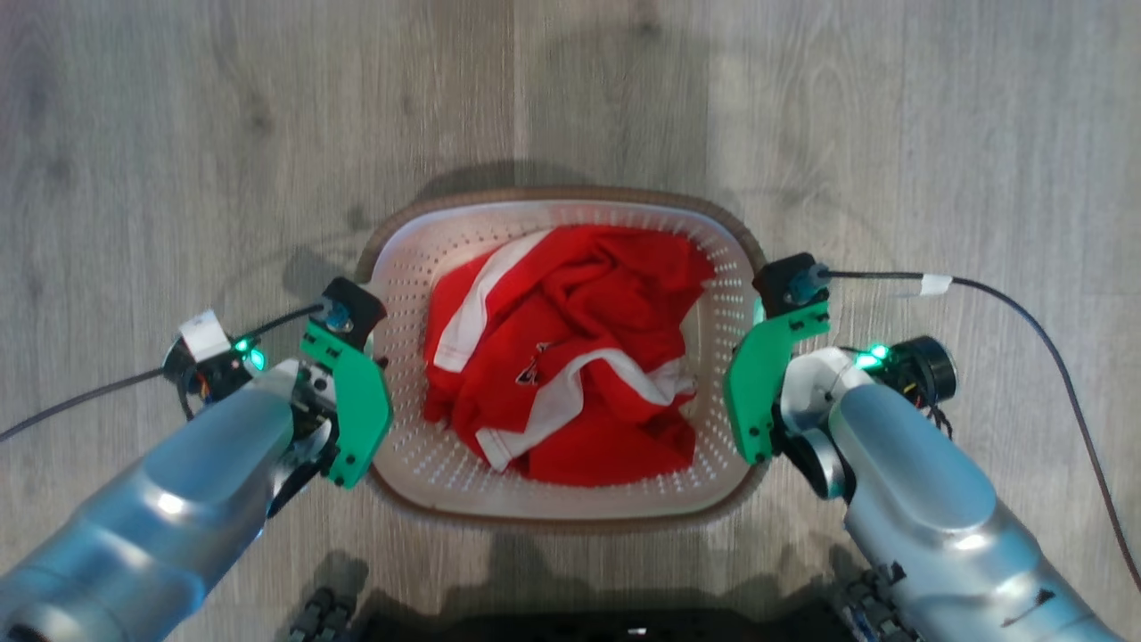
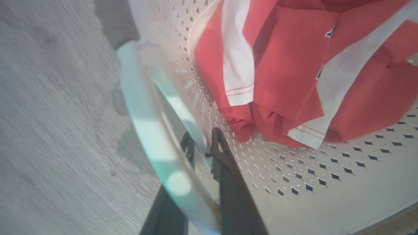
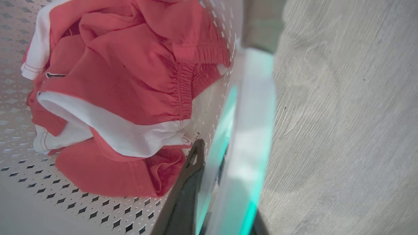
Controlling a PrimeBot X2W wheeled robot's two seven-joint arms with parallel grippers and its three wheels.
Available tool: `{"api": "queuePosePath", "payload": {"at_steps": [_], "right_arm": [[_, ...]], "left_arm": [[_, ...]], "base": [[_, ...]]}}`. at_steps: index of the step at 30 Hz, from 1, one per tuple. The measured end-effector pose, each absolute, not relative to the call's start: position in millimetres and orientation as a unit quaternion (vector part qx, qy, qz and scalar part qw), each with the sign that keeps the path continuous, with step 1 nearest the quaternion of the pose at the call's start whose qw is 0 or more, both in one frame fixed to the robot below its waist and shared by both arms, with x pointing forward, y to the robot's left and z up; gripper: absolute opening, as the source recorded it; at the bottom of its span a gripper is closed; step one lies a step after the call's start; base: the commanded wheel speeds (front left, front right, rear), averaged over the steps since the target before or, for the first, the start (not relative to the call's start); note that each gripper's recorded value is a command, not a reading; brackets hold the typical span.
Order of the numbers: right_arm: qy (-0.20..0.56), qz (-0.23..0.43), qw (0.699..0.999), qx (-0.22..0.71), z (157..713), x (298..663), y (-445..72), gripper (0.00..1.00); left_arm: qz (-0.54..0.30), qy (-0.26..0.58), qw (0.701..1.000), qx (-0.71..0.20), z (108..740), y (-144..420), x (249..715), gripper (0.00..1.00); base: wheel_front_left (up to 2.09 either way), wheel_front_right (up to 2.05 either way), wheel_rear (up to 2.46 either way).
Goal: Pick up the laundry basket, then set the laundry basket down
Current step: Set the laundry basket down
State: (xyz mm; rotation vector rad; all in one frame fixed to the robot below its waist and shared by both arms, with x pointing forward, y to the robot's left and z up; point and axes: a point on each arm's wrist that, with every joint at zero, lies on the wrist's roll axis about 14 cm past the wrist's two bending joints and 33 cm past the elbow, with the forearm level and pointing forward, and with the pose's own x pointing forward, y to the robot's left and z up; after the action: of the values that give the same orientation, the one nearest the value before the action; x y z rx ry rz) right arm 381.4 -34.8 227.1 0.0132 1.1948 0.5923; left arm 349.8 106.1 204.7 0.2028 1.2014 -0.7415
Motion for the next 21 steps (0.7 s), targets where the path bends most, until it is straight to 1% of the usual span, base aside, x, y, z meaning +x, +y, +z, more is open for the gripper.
{"api": "queuePosePath", "payload": {"at_steps": [14, 21], "right_arm": [[0.548, 0.269, 0.791, 0.032, 183.0, 397.5, -30.8, 0.00], [0.549, 0.256, 0.794, 0.058, 169.9, 395.5, -33.1, 0.00]], "left_arm": [[-0.315, 0.548, 0.771, 0.081, 158.7, 104.1, 360.4, 0.00], [-0.309, 0.548, 0.774, 0.076, 146.6, 99.6, 360.0, 0.00]], "base": [[0.00, 0.00, 0.00], [0.00, 0.00, 0.00]]}}
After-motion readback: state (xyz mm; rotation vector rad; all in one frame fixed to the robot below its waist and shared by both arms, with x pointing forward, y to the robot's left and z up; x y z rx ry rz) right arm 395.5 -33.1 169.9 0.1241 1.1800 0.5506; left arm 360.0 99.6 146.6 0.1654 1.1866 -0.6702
